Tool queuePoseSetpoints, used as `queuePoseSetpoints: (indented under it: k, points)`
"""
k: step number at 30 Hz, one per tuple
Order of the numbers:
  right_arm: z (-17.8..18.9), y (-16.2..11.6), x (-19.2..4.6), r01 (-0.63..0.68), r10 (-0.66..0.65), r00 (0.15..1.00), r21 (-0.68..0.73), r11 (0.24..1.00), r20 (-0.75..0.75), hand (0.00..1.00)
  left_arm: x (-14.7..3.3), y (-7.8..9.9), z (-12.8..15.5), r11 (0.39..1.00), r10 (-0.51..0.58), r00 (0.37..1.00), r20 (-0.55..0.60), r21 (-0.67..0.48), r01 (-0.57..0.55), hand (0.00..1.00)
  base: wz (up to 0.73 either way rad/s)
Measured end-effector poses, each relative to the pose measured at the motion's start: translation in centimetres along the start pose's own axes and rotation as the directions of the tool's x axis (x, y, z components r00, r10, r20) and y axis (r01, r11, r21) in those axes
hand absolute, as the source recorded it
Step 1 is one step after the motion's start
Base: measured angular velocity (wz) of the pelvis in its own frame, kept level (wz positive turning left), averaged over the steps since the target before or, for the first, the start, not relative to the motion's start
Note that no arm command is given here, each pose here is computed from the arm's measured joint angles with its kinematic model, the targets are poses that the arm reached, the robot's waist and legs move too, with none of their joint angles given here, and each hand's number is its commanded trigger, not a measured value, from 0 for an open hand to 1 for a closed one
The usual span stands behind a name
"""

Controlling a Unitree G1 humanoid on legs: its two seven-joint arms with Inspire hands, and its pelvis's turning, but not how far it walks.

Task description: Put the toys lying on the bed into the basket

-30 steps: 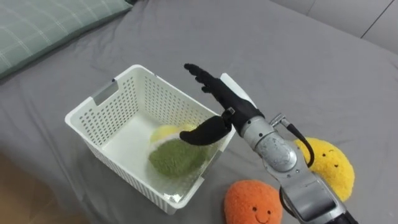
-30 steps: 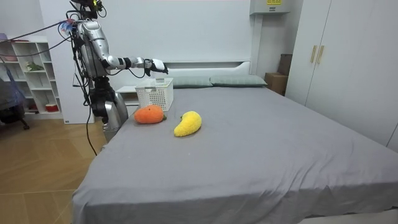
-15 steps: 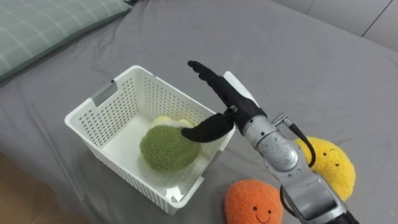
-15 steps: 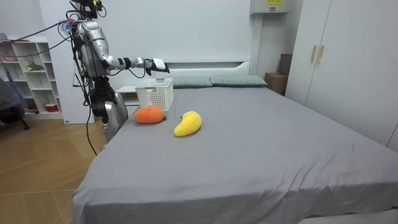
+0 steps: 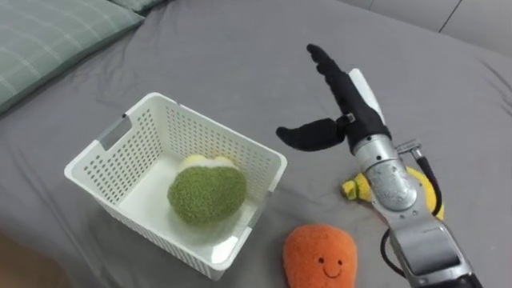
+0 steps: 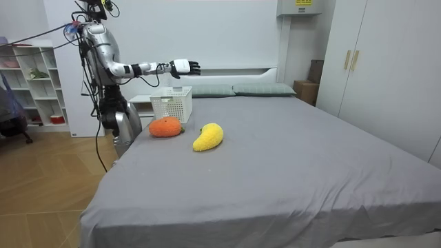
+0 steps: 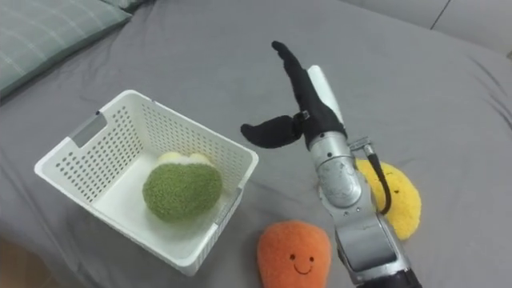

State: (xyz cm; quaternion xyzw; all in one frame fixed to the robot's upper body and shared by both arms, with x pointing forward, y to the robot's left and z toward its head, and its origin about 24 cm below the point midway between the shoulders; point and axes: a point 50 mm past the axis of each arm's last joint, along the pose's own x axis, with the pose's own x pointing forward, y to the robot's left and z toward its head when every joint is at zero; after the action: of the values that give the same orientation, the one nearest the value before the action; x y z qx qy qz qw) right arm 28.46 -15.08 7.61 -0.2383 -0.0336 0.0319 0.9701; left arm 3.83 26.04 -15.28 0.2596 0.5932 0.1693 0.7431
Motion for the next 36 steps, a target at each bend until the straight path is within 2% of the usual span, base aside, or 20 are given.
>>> queuePoseSetpoints:
  k: [9, 14, 24, 32, 36]
  points:
    - [-2.8, -3.4, -1.2, 0.184, -0.182, 0.979, 0.005, 0.983, -0.094, 0.00, -0.2, 0.1, -1.2, 0.999, 0.009, 0.999, -0.037, -0.042, -0.010, 0.00, -0.10]
    - [-4.9, -5.0, -2.0, 0.225, -0.226, 0.958, -0.027, 0.974, -0.175, 0.00, -0.4, 0.3, -1.9, 0.999, 0.018, 0.999, -0.043, -0.048, -0.020, 0.00, -0.07]
    - [-8.0, -7.6, -2.9, 0.282, -0.304, 0.905, -0.113, 0.953, -0.298, 0.00, -0.1, 0.9, -1.4, 0.999, 0.010, 1.000, -0.028, -0.045, -0.011, 0.00, -0.02]
    - [-10.3, -8.8, -2.2, 0.321, -0.367, 0.845, -0.180, 0.930, -0.388, 0.00, 0.3, 1.9, -1.3, 0.999, 0.016, 1.000, -0.026, -0.037, -0.017, 0.00, 0.00]
    - [-10.7, -9.7, -0.9, 0.316, -0.383, 0.826, -0.223, 0.922, -0.413, 0.00, 0.6, 2.3, -0.5, 0.999, 0.023, 1.000, -0.009, -0.039, -0.023, 0.00, 0.02]
